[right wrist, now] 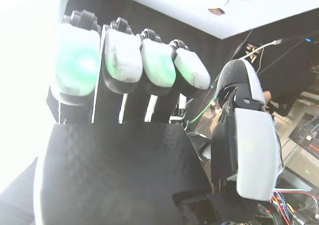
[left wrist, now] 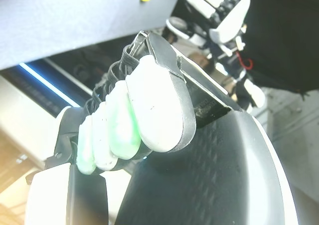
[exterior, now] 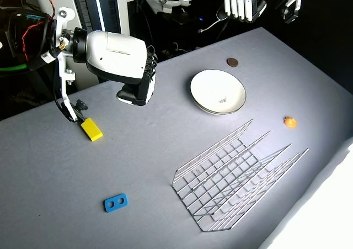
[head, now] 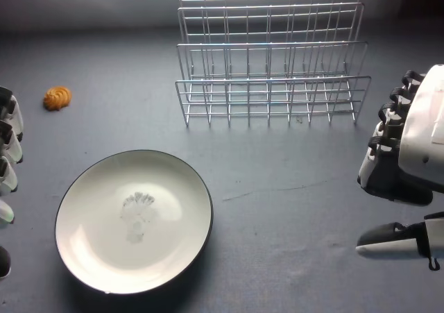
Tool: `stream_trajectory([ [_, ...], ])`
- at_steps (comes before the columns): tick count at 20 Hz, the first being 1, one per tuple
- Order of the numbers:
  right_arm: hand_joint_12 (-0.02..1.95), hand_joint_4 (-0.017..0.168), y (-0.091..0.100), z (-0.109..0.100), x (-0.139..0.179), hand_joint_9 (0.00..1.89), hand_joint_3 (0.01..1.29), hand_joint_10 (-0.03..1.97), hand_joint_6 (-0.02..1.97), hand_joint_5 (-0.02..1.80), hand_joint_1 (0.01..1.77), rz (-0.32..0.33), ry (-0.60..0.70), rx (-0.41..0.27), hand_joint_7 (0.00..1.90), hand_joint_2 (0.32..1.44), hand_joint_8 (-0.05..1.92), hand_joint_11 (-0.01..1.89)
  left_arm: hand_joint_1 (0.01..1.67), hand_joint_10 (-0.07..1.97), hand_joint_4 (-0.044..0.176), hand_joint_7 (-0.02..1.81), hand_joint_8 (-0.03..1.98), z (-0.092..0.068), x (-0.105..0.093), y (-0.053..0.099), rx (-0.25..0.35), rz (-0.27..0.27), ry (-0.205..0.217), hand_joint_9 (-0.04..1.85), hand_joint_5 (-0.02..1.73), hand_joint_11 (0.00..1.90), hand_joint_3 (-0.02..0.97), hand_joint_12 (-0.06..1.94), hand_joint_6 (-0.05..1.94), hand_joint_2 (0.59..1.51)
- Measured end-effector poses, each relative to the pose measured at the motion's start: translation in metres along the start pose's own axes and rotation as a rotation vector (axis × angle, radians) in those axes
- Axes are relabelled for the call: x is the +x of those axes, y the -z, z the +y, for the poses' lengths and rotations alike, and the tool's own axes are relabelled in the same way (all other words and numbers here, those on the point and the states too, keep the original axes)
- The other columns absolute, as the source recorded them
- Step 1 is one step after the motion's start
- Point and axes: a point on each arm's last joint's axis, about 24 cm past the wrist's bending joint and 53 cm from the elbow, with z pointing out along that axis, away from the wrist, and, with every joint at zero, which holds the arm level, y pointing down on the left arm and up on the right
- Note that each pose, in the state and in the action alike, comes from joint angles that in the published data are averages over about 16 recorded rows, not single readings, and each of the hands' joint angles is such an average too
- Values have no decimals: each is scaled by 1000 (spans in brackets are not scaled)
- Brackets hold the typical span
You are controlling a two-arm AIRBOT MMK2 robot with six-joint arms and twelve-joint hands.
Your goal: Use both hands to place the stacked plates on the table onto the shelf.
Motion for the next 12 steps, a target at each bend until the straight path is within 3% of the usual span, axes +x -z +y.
stream_trajectory([
  [4, 532, 2, 0, 0, 0, 408, 37, 547, 562, 387, 147, 1, 2, 0, 401, 1114, 537, 474, 103, 464, 5, 461, 451, 0, 0, 1, 0, 0, -1, 526, 452, 586, 191, 484, 461, 1058],
  [8, 393, 2, 0, 0, 1, 306, 32, 407, 422, 292, 396, 3, 7, -1, 301, 1054, 401, 356, 81, 346, 6, 346, 330, 0, 0, 2, -1, 0, 1, 394, 339, 438, 176, 356, 339, 1057],
  [12, 43, 2, 0, 0, 1, 53, 20, 52, 67, 54, 651, 4, 12, -2, 55, 1008, 50, 85, 17, 20, 8, 53, 10, 0, 2, 2, 0, 8, 8, 79, 59, 100, 152, 14, 14, 1047],
])
